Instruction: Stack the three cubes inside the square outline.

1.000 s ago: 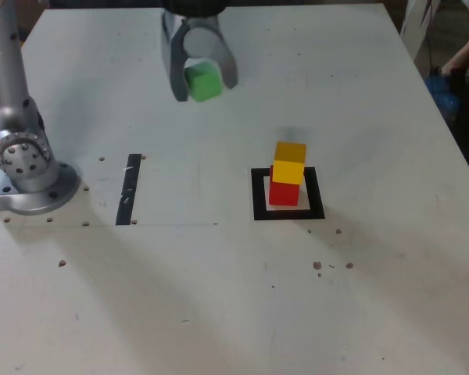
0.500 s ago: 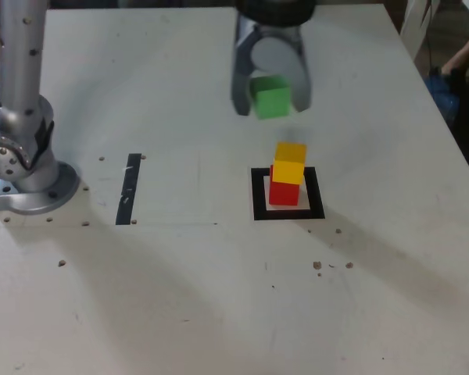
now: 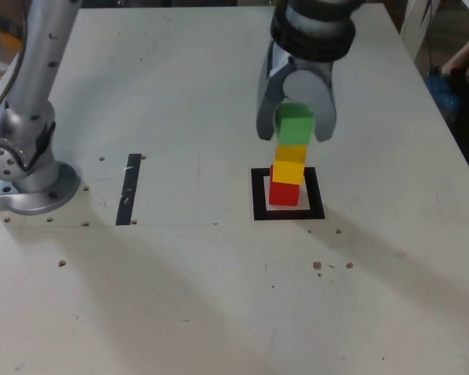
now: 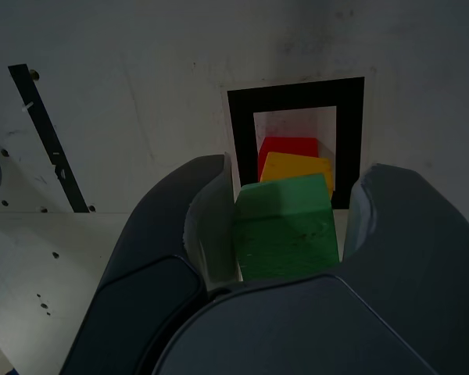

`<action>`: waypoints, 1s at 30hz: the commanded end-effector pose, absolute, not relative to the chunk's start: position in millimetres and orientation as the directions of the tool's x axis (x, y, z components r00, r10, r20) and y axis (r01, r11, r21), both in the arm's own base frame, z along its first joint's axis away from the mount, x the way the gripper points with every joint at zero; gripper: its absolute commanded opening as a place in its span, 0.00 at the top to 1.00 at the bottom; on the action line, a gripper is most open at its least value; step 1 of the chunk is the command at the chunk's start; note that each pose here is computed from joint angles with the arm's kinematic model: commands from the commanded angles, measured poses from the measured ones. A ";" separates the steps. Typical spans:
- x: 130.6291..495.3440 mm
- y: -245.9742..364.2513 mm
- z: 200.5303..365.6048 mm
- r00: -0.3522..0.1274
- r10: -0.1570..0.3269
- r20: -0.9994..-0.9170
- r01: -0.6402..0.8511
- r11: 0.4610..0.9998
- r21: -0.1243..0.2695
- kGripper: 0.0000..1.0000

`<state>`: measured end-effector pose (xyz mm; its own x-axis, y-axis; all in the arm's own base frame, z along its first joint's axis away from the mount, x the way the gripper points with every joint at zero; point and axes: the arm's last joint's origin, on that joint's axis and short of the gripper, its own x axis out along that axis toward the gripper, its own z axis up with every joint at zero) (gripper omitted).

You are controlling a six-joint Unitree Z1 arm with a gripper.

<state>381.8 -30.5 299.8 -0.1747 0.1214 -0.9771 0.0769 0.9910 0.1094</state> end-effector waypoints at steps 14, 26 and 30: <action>373.5 -31.5 300.8 -0.199 0.108 -0.974 0.083 0.992 0.093 0.89; 370.2 -40.8 303.5 -0.174 0.109 -0.979 0.099 0.991 0.092 0.89; 372.2 -40.8 300.6 -0.173 0.113 -0.978 0.101 0.990 0.097 0.89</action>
